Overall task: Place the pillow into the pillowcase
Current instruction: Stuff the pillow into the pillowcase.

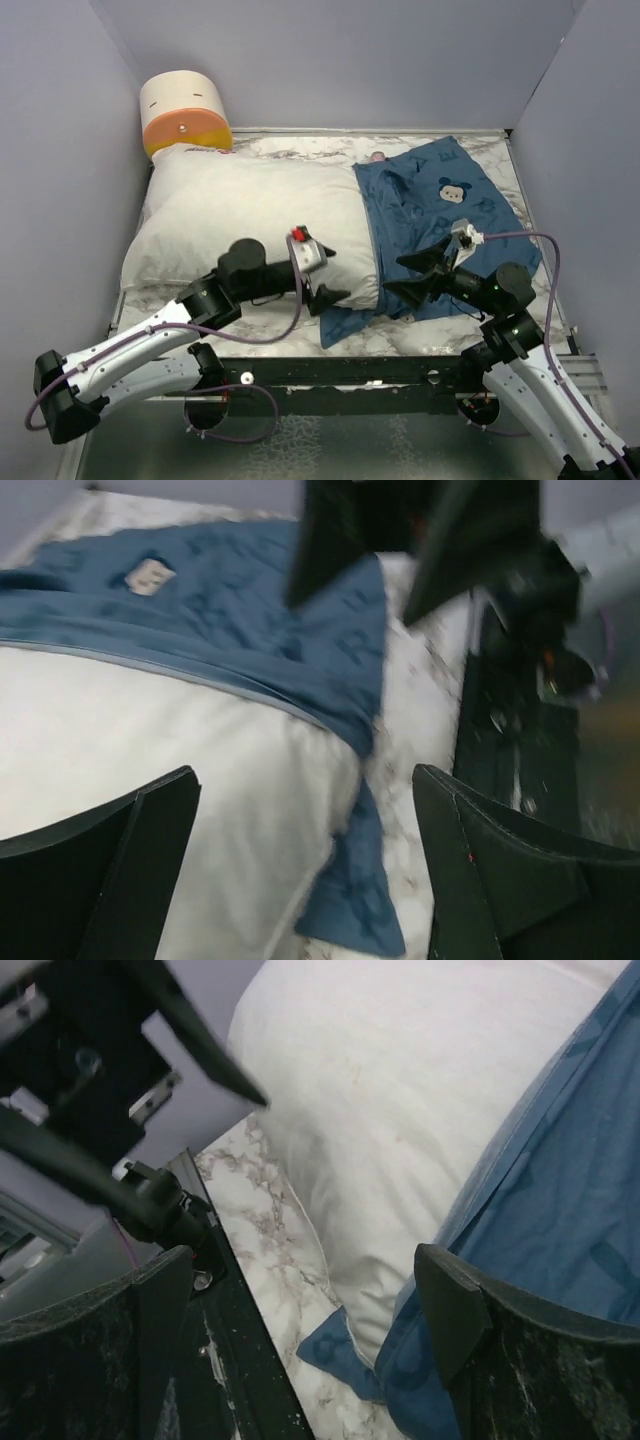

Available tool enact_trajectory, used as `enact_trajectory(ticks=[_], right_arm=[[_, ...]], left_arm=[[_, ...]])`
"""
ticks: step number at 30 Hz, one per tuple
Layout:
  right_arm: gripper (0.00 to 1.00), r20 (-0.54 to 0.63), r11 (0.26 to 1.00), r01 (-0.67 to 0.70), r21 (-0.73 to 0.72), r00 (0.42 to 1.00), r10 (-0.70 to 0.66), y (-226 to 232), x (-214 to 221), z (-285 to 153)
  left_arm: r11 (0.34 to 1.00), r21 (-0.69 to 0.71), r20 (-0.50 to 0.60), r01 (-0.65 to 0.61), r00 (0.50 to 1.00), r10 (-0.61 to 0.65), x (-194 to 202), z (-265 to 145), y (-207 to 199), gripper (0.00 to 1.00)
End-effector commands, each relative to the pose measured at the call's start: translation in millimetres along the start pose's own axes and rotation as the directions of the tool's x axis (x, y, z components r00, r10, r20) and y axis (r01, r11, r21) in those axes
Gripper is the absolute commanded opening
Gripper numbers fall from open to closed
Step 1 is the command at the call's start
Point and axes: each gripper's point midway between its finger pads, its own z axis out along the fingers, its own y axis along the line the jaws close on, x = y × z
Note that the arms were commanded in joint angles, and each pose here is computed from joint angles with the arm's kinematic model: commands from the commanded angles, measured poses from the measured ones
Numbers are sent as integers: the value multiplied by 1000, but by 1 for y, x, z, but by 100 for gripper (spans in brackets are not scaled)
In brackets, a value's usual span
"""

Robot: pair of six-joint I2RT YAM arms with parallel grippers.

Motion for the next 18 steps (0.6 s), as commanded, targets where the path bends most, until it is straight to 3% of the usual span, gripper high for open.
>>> enact_trajectory(ticks=[1, 5, 10, 14, 18], right_arm=[[91, -16, 961, -134, 241, 990, 142, -33, 24, -17], [91, -7, 930, -192, 313, 979, 204, -46, 29, -17], [91, 10, 928, -206, 312, 977, 213, -52, 20, -6], [91, 1, 928, -203, 313, 977, 213, -54, 18, -1], [91, 22, 928, -187, 321, 982, 190, -52, 11, -6]], left_arm=[[919, 147, -122, -366, 915, 384, 69, -4, -43, 91], [723, 230, -179, -652, 701, 690, 104, -3, -40, 96], [486, 224, -284, -845, 420, 862, 124, 17, 0, 99], [386, 206, -316, -899, 312, 896, 122, 39, 15, 99], [382, 183, -363, -906, 299, 883, 129, 62, 28, 98]])
